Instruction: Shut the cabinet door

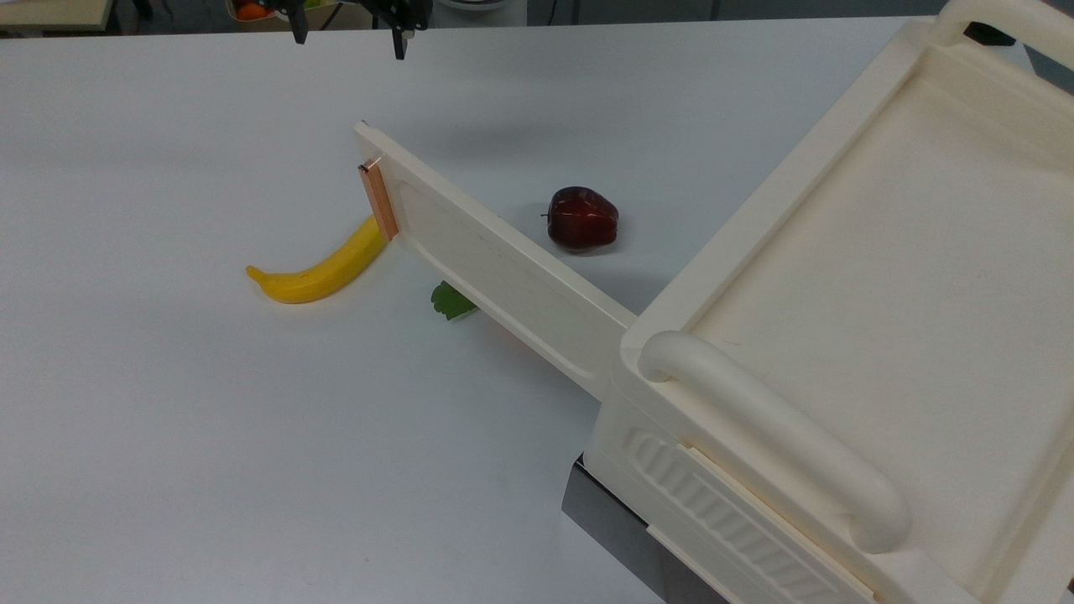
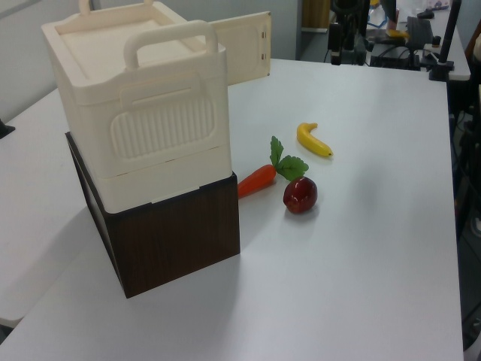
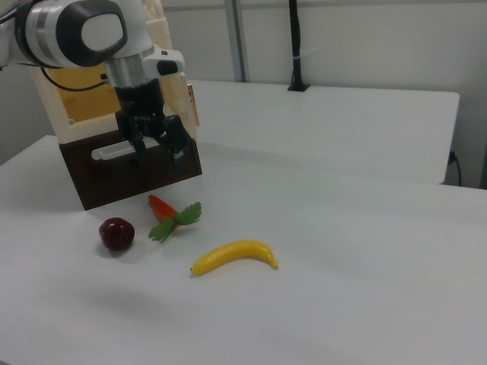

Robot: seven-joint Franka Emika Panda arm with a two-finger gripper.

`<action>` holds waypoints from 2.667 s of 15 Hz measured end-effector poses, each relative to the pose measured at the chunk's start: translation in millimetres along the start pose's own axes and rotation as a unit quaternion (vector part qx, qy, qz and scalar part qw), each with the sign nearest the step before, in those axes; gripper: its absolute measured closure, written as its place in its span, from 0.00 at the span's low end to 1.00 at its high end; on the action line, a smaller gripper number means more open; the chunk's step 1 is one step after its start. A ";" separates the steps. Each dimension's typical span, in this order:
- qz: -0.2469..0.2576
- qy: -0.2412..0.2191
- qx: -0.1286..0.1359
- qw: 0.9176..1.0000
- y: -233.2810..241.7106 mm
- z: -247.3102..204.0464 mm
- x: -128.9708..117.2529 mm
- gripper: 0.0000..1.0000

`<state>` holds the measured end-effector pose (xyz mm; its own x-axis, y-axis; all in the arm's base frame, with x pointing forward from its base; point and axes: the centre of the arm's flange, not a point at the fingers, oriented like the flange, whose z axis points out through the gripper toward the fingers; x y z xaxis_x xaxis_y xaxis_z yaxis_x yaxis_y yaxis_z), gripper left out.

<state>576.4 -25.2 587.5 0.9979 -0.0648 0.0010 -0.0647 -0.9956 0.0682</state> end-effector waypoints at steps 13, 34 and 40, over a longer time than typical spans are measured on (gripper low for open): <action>-0.001 -0.001 -0.011 1.000 1.8 1.9 1.0 0.00; 0.045 0.319 0.015 0.947 1.2 -122.8 50.7 0.99; 0.108 0.398 0.061 0.909 -18.5 -109.4 83.0 0.99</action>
<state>660.8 -4.7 695.5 0.6453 -0.2393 0.7255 -0.2115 -0.9685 -0.1313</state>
